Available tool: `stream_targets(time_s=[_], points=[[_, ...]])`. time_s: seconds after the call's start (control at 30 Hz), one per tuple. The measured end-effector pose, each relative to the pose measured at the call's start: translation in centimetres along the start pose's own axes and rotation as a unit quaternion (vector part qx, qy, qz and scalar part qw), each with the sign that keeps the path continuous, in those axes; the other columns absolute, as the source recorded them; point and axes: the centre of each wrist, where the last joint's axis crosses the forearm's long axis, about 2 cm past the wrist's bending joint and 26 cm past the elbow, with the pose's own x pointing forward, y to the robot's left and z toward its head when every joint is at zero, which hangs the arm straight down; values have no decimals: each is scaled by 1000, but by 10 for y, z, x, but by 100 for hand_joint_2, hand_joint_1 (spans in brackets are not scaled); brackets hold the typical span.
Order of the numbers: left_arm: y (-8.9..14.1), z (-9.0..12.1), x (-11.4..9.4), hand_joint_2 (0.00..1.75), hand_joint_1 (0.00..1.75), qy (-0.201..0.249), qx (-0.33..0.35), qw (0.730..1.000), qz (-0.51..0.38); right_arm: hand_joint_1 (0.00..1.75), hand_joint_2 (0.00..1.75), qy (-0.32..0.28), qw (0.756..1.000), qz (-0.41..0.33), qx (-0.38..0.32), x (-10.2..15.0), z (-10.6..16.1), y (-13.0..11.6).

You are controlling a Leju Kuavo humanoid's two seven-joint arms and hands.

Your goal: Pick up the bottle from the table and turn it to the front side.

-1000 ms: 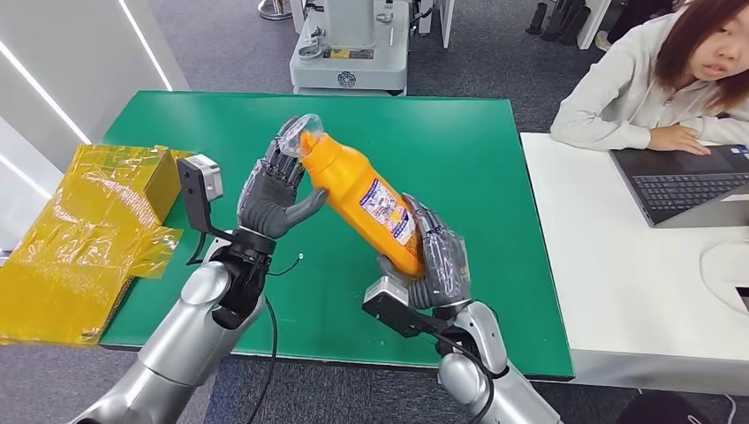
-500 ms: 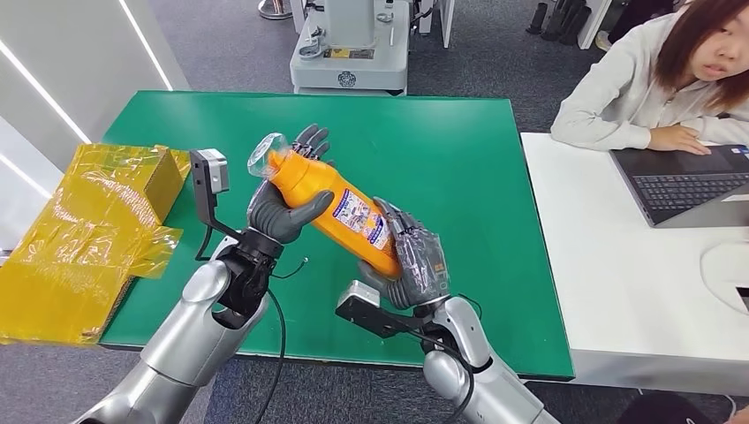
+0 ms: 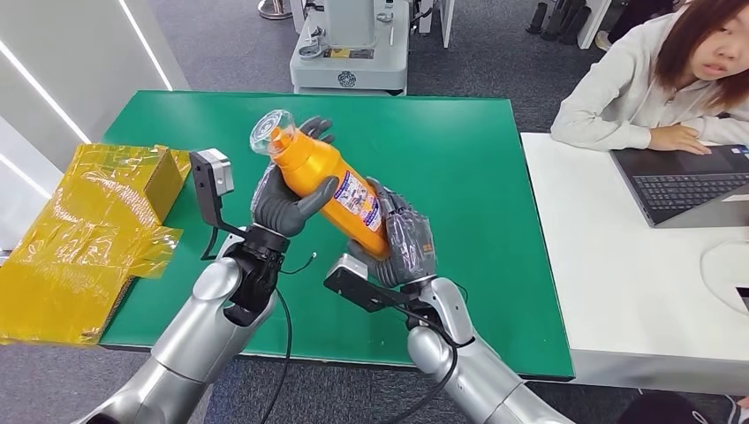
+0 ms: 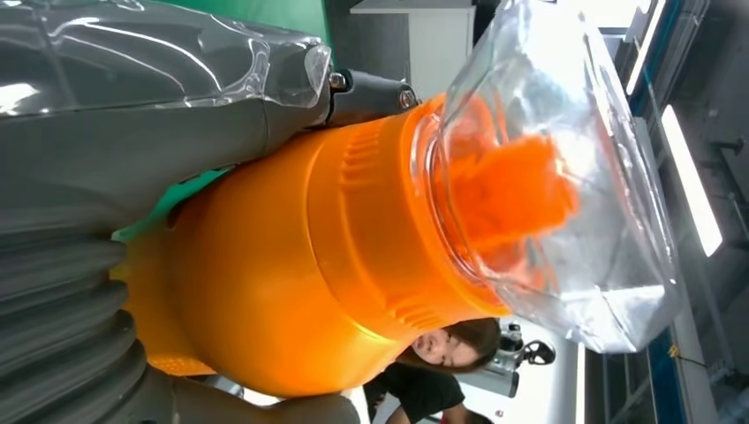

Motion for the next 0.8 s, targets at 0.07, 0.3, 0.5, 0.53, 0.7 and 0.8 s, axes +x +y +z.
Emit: stream_targets(time_s=[0.07, 0.3, 0.5, 0.53, 0.7, 0.8], points=[[-1, -1, -1, 175, 175, -2, 4, 1000, -3, 175, 175, 3, 1000, -3, 0, -1, -1, 1], [-1, -4, -4, 175, 175, -1, 10, 1000, -8, 88, 175, 7, 1000, -8, 1, -1, -1, 3], [1, -5, -7, 175, 175, -8, 7, 1000, -11, 0, 175, 31, 999, -42, -10, -2, 0, 2], [1, -4, -7, 175, 175, -9, 6, 1000, -12, 0, 175, 36, 998, -50, -14, -3, 0, 2], [3, -3, -10, 175, 175, -6, 4, 1000, -18, 0, 175, 50, 996, -74, -25, -5, 6, 1], [8, 0, -12, 175, 175, -12, 1, 998, -56, 0, 175, 60, 992, -102, -42, -9, 19, -2]])
